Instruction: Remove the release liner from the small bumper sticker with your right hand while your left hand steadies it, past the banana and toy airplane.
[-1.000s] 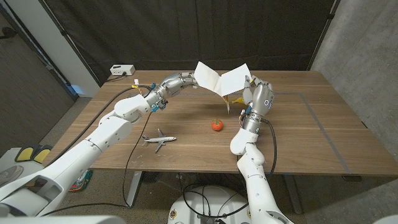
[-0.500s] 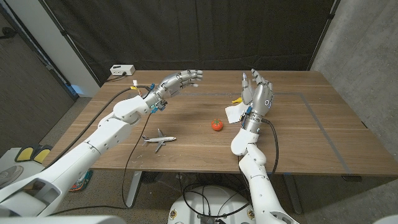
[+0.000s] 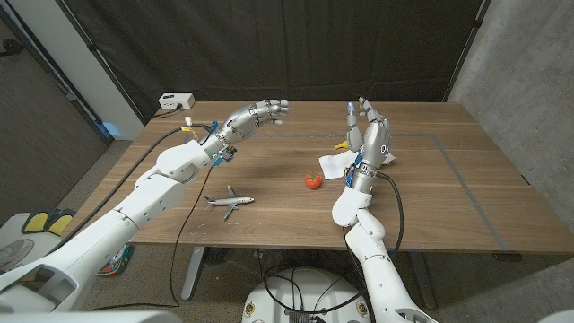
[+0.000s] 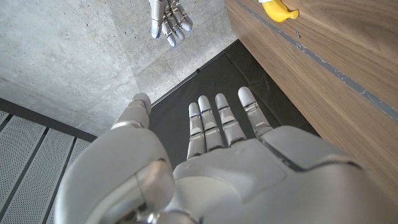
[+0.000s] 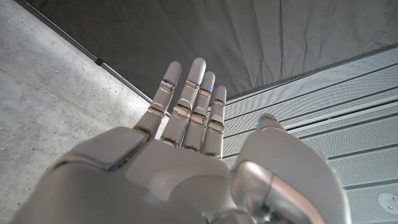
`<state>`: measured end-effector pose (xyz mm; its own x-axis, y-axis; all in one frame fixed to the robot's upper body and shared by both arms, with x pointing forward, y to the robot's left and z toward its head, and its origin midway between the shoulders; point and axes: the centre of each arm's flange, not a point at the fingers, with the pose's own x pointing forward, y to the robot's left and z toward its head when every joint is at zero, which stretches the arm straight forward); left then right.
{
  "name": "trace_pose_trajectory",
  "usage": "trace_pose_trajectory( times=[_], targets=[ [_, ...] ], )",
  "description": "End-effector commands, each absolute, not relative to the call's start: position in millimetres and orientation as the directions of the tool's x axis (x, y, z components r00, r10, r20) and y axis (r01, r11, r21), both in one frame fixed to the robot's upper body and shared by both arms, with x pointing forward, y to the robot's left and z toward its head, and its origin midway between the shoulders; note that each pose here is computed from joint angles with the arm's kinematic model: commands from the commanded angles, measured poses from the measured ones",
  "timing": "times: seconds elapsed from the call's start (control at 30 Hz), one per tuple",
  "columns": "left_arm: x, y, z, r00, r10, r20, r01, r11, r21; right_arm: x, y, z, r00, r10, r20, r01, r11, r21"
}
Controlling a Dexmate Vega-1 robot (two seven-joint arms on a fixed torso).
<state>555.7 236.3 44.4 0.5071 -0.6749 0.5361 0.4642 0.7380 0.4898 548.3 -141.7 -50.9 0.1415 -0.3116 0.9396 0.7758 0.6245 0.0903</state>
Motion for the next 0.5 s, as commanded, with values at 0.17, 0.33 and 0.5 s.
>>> trace_pose_trajectory(
  times=[0.17,0.33,0.5],
  targets=[
    [545,264,35,0.495,-0.659,0.567,0.440,0.752,0.490,533,-109,-41,0.107,-0.206,0.973,0.779,0.626,0.047],
    [550,278,20,0.528,-0.632,0.567,0.439,0.775,0.455,539,-93,-39,0.129,-0.179,0.975,0.773,0.634,0.014],
    [550,290,10,0.554,-0.602,0.575,0.441,0.798,0.411,552,-83,-36,0.146,-0.162,0.976,0.711,0.703,0.011]
  ],
)
